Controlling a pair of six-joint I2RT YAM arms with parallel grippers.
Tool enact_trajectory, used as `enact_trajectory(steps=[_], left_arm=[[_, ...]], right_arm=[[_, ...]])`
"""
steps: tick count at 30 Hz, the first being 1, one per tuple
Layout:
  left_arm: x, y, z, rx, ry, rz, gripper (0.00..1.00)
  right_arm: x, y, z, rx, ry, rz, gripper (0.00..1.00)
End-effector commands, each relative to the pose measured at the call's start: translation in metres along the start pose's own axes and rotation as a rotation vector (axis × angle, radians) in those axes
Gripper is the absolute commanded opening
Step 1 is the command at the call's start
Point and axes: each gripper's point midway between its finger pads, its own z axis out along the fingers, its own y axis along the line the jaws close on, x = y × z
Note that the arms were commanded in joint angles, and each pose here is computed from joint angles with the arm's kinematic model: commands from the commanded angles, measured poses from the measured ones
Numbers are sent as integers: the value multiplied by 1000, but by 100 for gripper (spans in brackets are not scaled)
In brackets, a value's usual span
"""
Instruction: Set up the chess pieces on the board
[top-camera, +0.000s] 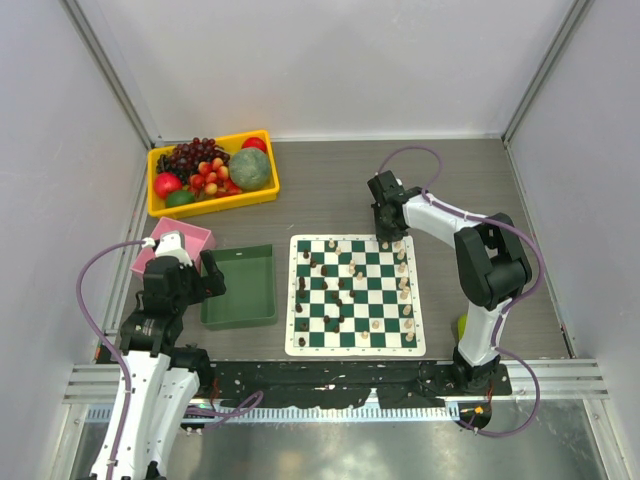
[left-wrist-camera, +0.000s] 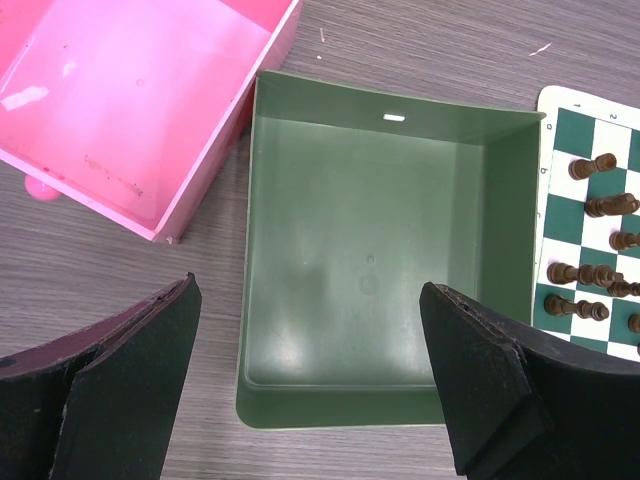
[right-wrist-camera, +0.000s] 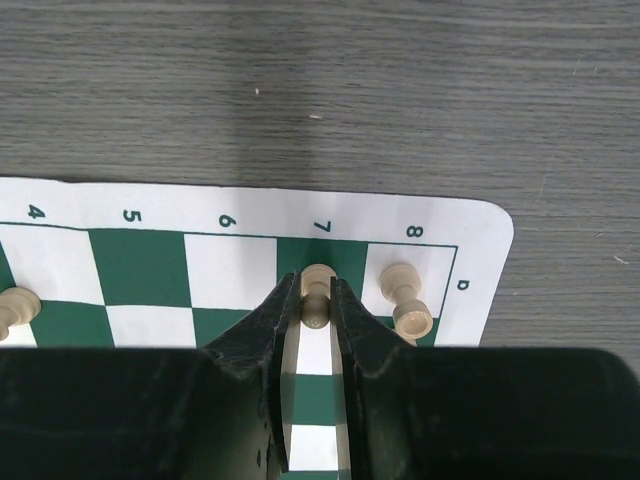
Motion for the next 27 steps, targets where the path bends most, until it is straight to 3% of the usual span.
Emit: enact_trajectory(steps=[1, 15, 27], left_arm=[[-18, -7, -5, 26, -54, -6, 99], [-18, -6, -5, 24, -54, -7, 99], [-18, -7, -6, 28, -56, -7, 99]], right_arm=[[-11, 3, -1, -11, -37, 7, 22], [-15, 4, -8, -27, -51, 1, 30], [-42, 10, -45, -53, -133, -13, 35]])
